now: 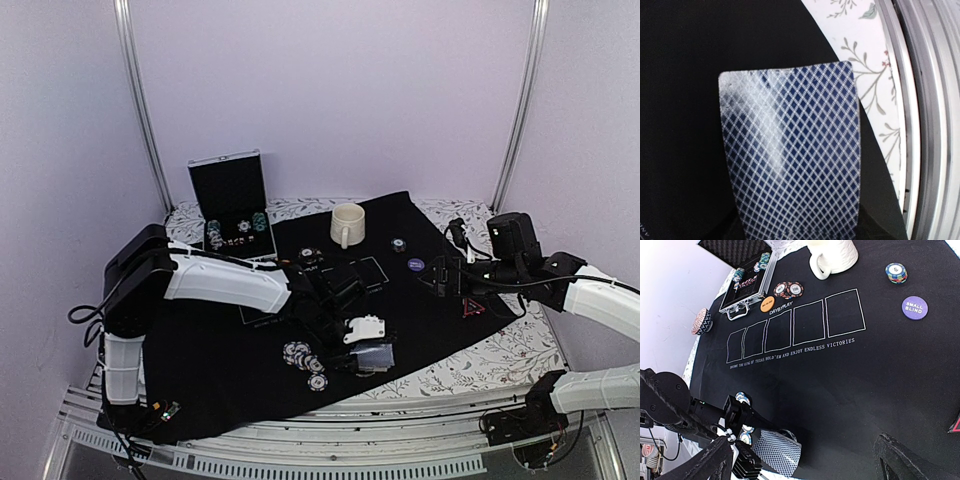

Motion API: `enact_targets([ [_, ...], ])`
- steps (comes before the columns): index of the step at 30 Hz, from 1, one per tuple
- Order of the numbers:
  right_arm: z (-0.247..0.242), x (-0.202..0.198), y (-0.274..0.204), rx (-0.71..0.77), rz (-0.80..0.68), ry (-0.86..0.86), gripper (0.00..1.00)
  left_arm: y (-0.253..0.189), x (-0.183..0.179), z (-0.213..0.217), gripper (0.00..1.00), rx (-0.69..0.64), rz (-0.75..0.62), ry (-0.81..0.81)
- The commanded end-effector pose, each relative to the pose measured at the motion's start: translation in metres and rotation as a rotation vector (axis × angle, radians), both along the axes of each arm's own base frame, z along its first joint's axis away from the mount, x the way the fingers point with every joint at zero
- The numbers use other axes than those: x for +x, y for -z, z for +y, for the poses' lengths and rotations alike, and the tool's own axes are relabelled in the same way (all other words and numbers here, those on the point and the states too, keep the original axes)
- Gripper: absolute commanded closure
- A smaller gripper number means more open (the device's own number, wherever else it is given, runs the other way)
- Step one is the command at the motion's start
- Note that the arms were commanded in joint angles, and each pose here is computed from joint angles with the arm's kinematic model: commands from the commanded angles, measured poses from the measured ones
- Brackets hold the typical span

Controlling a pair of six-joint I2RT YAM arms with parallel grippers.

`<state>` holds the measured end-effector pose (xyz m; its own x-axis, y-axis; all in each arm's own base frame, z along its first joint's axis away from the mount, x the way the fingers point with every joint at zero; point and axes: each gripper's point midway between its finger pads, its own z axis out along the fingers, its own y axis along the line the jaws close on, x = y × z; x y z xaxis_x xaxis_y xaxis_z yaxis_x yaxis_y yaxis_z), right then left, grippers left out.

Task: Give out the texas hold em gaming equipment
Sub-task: Pick up the poker card from the poker table mat, then pick up the poker card from the face-down deck piles.

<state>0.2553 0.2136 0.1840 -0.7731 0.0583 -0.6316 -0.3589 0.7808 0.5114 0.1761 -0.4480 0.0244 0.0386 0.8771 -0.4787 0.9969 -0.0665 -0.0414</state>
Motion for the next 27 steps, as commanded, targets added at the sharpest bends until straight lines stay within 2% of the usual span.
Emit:
enact_targets([
  [1, 0.001, 0.003, -0.014, 0.018, -0.035, -0.006, 0.0, -0.016, 0.004, 0.001, 0.48, -0.027, -0.009, 0.001],
  [9, 0.003, 0.004, -0.015, 0.022, -0.028, -0.006, 0.0, -0.037, 0.009, 0.007, 0.52, -0.069, -0.028, -0.019],
  [13, 0.011, 0.005, -0.006, 0.055, 0.002, -0.023, 0.01, -0.062, 0.017, 0.014, 0.53, -0.125, -0.069, -0.061],
  [17, 0.055, -0.01, 0.004, 0.232, 0.069, -0.198, 0.05, -0.083, 0.022, 0.028, 0.53, -0.138, -0.115, -0.121],
  [27, 0.164, -0.026, -0.005, 0.303, 0.099, -0.515, 0.05, -0.133, 0.025, 0.092, 0.51, -0.174, -0.209, -0.241],
])
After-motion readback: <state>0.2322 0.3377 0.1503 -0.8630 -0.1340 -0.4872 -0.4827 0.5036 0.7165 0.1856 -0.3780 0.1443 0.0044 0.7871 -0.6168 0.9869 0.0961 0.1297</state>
